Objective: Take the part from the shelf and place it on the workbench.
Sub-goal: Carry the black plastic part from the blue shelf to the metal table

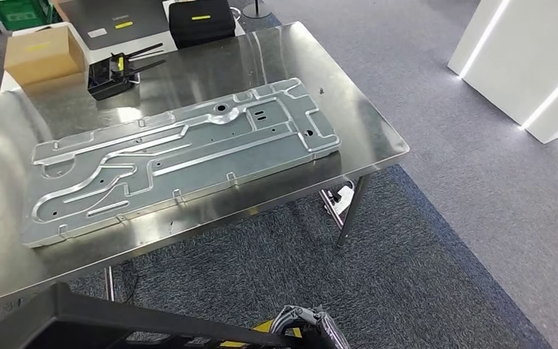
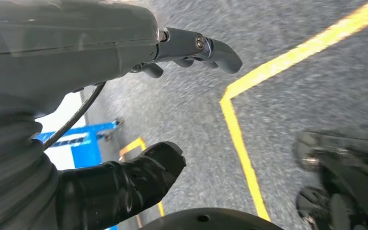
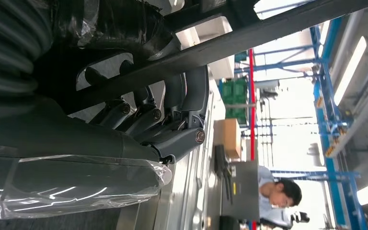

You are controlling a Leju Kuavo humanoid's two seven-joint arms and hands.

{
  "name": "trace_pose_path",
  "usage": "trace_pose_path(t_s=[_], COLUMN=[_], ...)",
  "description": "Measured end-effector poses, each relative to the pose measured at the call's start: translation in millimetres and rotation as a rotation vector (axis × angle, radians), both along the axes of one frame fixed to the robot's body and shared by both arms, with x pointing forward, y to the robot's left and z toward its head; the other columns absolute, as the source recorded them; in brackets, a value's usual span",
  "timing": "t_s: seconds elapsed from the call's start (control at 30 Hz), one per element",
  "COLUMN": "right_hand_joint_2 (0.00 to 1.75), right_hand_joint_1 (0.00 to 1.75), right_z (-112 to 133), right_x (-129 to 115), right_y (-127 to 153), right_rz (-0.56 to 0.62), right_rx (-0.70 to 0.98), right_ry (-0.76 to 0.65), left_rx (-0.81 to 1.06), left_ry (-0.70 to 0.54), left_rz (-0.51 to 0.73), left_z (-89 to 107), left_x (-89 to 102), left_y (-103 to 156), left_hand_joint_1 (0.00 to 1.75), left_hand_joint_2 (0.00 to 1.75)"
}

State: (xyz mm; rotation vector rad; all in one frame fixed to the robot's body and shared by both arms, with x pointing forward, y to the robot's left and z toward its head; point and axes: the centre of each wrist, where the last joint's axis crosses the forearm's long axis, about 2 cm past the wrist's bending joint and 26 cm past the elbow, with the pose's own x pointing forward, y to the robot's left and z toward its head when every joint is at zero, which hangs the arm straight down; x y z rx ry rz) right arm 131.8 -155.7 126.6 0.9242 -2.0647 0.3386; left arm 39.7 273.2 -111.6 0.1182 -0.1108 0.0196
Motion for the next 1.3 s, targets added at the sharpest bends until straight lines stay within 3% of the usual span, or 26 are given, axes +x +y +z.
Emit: trace_pose_path(t_s=[1.3], right_hand_joint_2=[1.75], right_hand_joint_1=[1.75], right_z=[2.1], right_x=[7.4], right_y=[-3.6], right_rz=[-0.015], right_rx=[-0.046], right_ry=[0.059], left_rx=[-0.031], left_ry=[-0.031], left_rz=[-0.03], left_z=[0.4], left_x=[1.1], left_y=[-8.2], left_hand_joint_1=[0.0], left_hand_joint_2=[1.75])
